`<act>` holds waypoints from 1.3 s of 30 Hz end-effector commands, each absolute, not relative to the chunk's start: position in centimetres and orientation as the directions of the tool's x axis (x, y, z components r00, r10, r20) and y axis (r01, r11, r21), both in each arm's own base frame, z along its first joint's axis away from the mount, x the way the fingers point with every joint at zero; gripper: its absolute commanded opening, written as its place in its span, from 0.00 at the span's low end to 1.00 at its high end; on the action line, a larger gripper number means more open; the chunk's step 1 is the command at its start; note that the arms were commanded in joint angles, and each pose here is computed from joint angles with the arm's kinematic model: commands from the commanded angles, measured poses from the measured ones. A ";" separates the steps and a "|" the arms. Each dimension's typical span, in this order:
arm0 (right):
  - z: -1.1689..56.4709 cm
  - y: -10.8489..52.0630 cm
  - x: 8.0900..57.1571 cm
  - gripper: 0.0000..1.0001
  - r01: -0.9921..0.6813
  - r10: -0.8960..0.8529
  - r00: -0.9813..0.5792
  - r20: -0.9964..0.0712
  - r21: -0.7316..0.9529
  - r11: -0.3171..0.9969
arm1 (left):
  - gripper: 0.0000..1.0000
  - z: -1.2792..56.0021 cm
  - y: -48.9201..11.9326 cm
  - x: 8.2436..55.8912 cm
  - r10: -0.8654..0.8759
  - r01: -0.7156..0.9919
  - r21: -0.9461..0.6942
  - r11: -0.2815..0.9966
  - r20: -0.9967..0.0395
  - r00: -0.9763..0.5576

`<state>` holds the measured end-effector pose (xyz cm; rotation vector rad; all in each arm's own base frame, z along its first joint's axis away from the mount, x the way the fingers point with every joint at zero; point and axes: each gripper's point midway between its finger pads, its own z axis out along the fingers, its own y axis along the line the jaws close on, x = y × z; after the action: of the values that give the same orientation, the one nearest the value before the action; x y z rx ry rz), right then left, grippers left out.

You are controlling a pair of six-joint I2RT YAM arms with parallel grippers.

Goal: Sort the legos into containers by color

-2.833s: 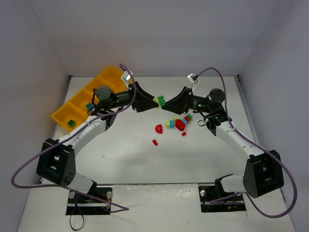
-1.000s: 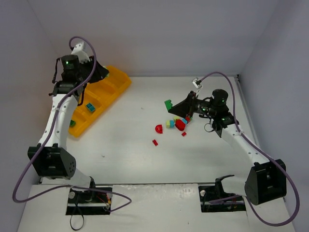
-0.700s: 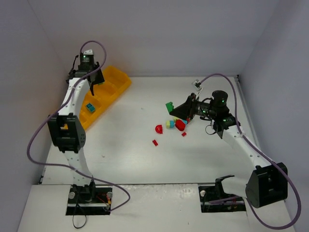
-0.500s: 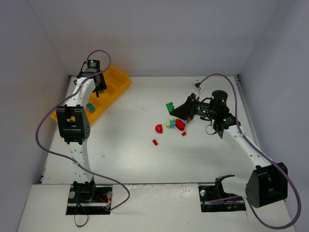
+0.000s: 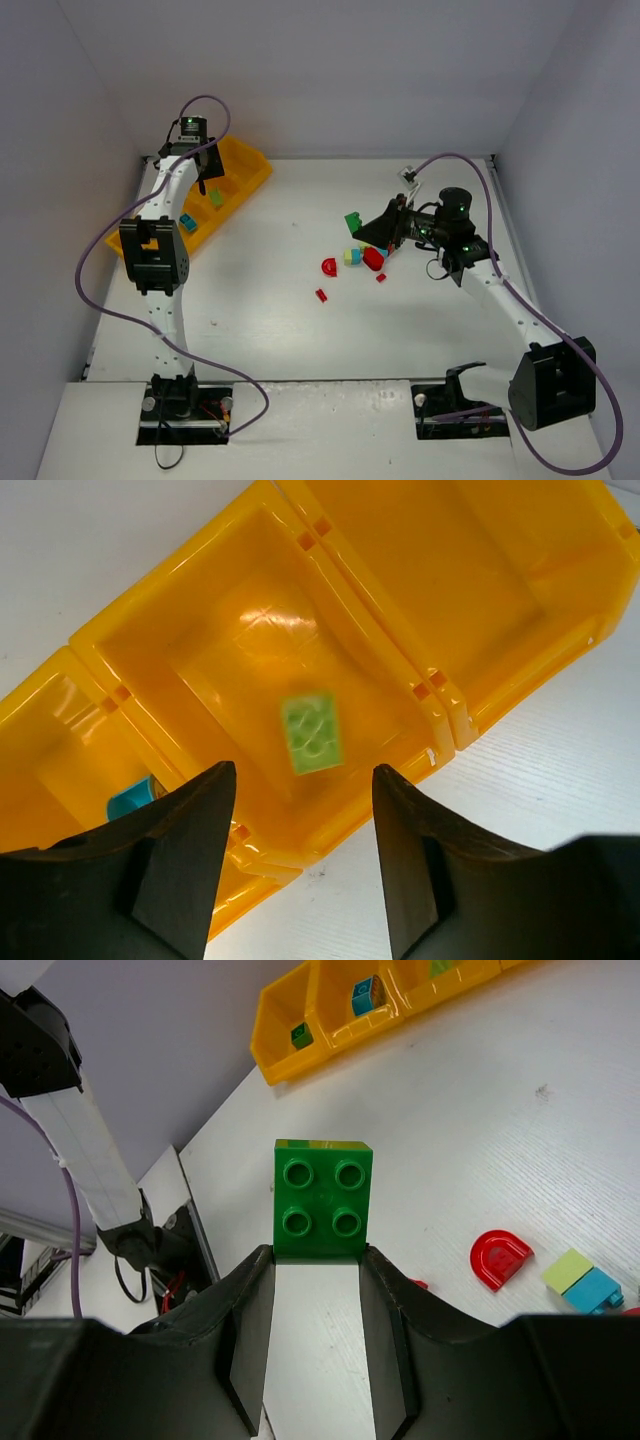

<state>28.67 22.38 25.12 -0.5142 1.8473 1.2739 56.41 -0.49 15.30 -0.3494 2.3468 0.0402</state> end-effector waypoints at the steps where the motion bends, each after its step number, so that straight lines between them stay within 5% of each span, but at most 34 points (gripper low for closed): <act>1: 27.7 22.2 29.2 0.00 -0.763 0.134 -0.497 -0.857 0.505 0.404 | 0.52 19.8 -0.7 57.6 -0.236 -0.244 -0.107 0.964 -0.768 -0.596; 9: 28.0 22.1 29.9 0.00 -0.764 0.122 -0.478 -0.870 0.480 0.431 | 0.66 26.3 -1.9 55.1 -0.269 -0.194 -0.194 0.961 -0.805 -0.528; 15: 28.4 21.6 31.1 0.00 -0.754 0.100 -0.433 -0.896 0.421 0.505 | 0.70 32.3 -10.1 48.5 -0.325 0.104 -0.457 0.883 -0.757 -0.568; 20: 29.0 22.0 30.9 0.00 -0.771 0.093 -0.415 -0.905 0.404 0.492 | 0.80 36.2 -19.4 40.2 -0.228 0.503 -0.575 0.645 -0.773 -0.592; 24: 29.1 22.7 30.2 0.00 -0.791 0.078 -0.413 -0.907 0.400 0.463 | 0.82 35.6 -24.9 35.0 -0.163 0.640 -0.594 0.488 -0.782 -0.601; 39: 28.4 24.2 29.4 0.00 -0.772 0.066 -0.408 -0.911 0.383 0.507 | 0.82 36.4 -32.2 31.5 -0.250 0.493 -0.736 0.464 -0.643 -0.724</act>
<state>28.96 24.11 25.25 -0.5868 1.8641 1.1088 30.76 -31.75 31.41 0.2678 2.1398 -1.2885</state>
